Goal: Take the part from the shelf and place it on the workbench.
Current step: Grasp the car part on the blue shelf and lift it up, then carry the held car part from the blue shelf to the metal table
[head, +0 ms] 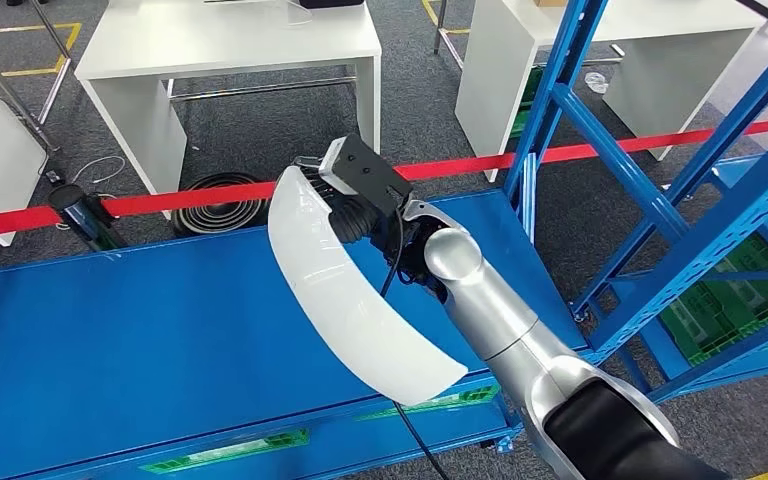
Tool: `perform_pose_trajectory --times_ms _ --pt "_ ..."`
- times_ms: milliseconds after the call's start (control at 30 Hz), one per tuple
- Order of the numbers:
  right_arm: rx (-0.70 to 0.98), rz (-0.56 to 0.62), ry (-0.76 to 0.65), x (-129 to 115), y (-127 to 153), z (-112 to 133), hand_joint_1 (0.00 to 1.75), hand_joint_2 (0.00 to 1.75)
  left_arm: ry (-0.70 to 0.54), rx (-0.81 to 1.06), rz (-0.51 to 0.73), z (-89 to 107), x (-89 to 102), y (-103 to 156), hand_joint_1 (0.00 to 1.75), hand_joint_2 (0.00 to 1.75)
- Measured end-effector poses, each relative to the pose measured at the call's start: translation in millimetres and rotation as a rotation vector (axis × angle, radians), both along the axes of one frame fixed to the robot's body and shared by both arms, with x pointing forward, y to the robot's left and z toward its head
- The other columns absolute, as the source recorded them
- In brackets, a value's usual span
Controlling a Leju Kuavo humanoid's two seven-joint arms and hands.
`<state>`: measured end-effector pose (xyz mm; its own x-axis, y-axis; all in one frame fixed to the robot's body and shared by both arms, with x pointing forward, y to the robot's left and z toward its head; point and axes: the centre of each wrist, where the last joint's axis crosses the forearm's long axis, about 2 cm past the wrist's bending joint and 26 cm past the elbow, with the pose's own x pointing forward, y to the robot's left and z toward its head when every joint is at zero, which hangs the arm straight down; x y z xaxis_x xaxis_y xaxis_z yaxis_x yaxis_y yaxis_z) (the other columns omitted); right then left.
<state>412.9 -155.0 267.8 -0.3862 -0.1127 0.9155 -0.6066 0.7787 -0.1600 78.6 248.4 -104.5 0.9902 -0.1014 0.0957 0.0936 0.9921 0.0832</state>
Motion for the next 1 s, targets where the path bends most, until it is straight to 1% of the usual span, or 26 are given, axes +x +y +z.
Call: perform_pose_trajectory --times_ms 133,333,467,600,833,1000 --pt "0.220 0.010 0.099 5 -9 -3 1.75 1.75 0.002 0.000 0.001 -0.2 -1.2 -1 0.00 1.75" --pt "0.518 0.067 0.257 11 -14 -5 1.75 1.75 0.002 -0.002 0.002 -0.1 -1.6 -2 0.00 1.75" --pt "0.661 0.040 0.346 18 -16 -7 1.75 1.75 0.006 -0.007 0.012 -0.6 -4.6 -2 0.00 1.75" --pt "0.716 0.012 0.392 22 -17 -11 1.75 1.75 0.012 -0.012 0.015 -1.0 -7.5 -3 0.00 1.75" --pt "0.733 -0.030 0.431 24 -20 -19 1.75 1.75 0.014 -0.014 0.007 -0.9 -6.5 -3 0.00 1.75" --pt "0.725 -0.087 0.473 26 -23 -29 1.75 1.75 0.033 -0.027 -0.013 -1.4 -10.8 -5 0.00 1.75"
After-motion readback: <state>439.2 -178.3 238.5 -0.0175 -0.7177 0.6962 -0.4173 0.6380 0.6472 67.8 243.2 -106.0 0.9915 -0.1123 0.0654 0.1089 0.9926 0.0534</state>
